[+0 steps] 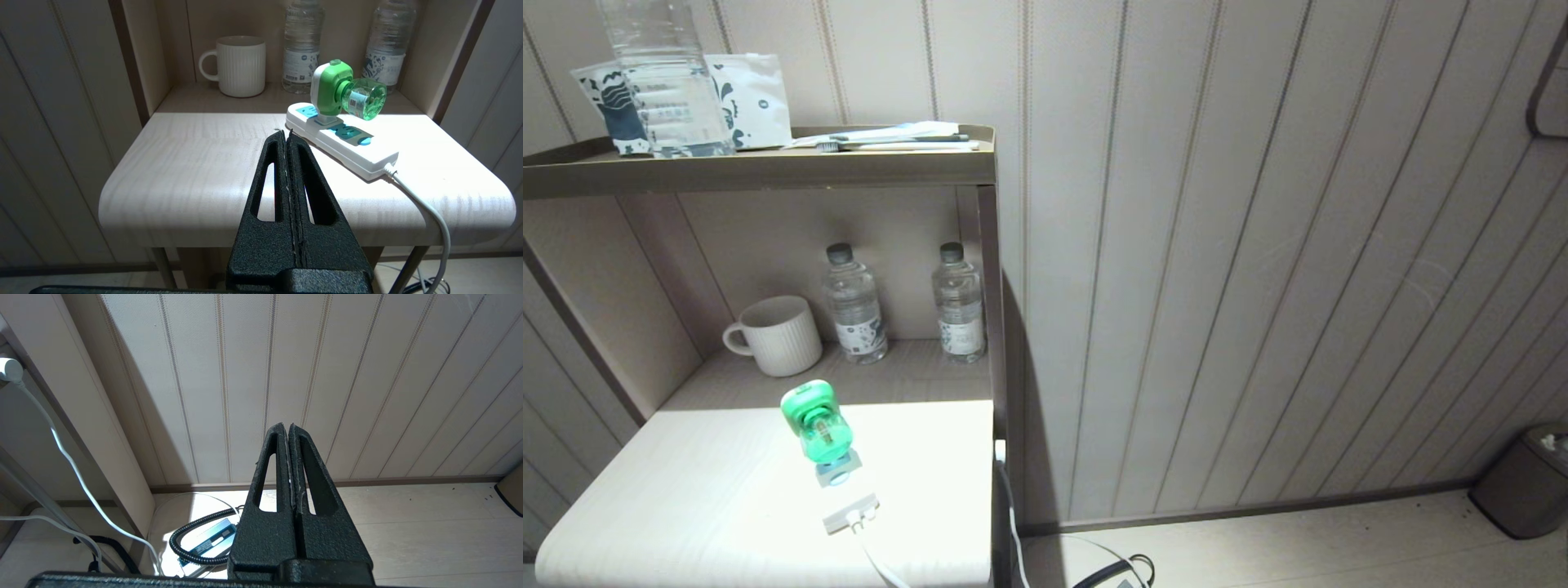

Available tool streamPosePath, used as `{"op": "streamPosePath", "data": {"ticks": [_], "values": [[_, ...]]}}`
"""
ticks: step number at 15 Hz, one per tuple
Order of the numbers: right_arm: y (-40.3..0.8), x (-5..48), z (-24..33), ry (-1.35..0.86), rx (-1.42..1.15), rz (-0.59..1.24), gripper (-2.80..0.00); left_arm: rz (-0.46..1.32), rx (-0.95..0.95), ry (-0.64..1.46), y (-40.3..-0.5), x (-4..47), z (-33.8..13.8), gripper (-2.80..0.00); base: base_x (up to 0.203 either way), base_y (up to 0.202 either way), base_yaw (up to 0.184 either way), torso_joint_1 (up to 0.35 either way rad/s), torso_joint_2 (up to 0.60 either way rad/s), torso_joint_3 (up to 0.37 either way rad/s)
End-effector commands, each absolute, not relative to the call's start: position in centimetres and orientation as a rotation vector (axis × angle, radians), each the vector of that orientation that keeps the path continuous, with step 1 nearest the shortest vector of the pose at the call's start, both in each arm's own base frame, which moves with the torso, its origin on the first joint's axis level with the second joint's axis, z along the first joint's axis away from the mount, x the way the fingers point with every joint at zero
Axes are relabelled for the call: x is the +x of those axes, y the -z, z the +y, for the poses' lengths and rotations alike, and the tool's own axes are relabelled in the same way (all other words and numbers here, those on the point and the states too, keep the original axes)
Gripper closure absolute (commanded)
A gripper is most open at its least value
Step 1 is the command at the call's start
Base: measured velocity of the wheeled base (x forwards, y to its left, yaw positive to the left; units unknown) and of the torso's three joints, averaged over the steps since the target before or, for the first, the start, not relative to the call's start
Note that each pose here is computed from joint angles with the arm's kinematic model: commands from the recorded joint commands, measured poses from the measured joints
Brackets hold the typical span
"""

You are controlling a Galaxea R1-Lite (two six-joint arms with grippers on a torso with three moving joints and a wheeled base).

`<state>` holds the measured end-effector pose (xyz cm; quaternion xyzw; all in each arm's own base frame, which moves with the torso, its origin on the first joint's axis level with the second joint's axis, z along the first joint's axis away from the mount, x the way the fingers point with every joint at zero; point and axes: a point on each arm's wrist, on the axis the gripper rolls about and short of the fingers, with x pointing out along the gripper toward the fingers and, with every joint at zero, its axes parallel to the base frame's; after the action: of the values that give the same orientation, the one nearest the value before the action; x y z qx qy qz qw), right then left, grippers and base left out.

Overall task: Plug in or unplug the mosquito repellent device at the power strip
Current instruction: Hold the socket with your right hand and unplug it with your left hand

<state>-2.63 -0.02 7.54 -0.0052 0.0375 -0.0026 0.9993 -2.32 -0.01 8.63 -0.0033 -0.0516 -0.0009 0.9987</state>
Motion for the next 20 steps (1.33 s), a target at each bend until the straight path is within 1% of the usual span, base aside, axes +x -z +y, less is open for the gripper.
{"op": "streamPosePath", "data": {"ticks": [1, 4, 6, 8, 10, 12, 14, 18, 20], "values": [[-7.6, -2.6, 0.0, 0.002, -0.017, 0.075, 0.00, -0.104, -0.006, 0.002, -8.6, -2.3, 0.0, 0.00, 0.000, 0.000, 0.000, 0.000, 0.00, 0.000], [-7.5, -2.6, 0.0, 0.003, -0.010, 0.074, 0.00, -0.068, 0.013, -0.003, -8.5, -2.3, 0.0, 0.00, 0.000, 0.000, 0.000, 0.000, 0.00, 0.000], [-7.5, -2.6, 0.0, 0.003, -0.010, 0.074, 0.00, -0.057, 0.013, -0.002, -10.7, -3.3, 0.0, 0.00, 0.000, 0.000, 0.000, 0.000, 0.00, 0.000], [-7.5, -2.6, 0.0, 0.003, -0.010, 0.074, 0.00, 0.016, 0.014, 0.011, -12.4, -4.3, 0.0, 0.00, 0.000, 0.000, 0.000, 0.000, 0.00, 0.000], [-7.5, -2.6, 0.0, 0.003, -0.010, 0.074, 0.00, 0.078, 0.013, 0.008, -13.8, -3.9, 0.0, 0.00, 0.000, 0.000, 0.000, 0.000, 0.00, 0.000], [-7.5, -2.6, 0.0, 0.003, -0.010, 0.074, 0.00, 0.085, 0.014, 0.015, -15.7, -3.6, 0.0, 0.00, 0.000, 0.000, 0.000, 0.000, 0.00, 0.000], [-7.5, -2.6, 0.0, 0.003, -0.010, 0.074, 0.00, 0.092, 0.014, 0.020, -16.6, -3.4, -0.1, 0.00, 0.000, 0.000, 0.000, 0.000, 0.00, 0.000], [-7.5, -2.6, 0.0, 0.003, -0.010, 0.074, 0.00, 0.196, 0.006, 0.076, -19.6, -1.7, -0.2, 0.00, 0.000, 0.000, 0.000, 0.000, 0.00, 0.000], [-7.5, -2.6, 0.0, 0.004, -0.010, 0.074, 0.00, 0.206, 0.004, 0.092, -19.6, -1.7, -0.2, 0.00, 0.000, 0.000, 0.000, 0.000, 0.00, 0.000]]}}
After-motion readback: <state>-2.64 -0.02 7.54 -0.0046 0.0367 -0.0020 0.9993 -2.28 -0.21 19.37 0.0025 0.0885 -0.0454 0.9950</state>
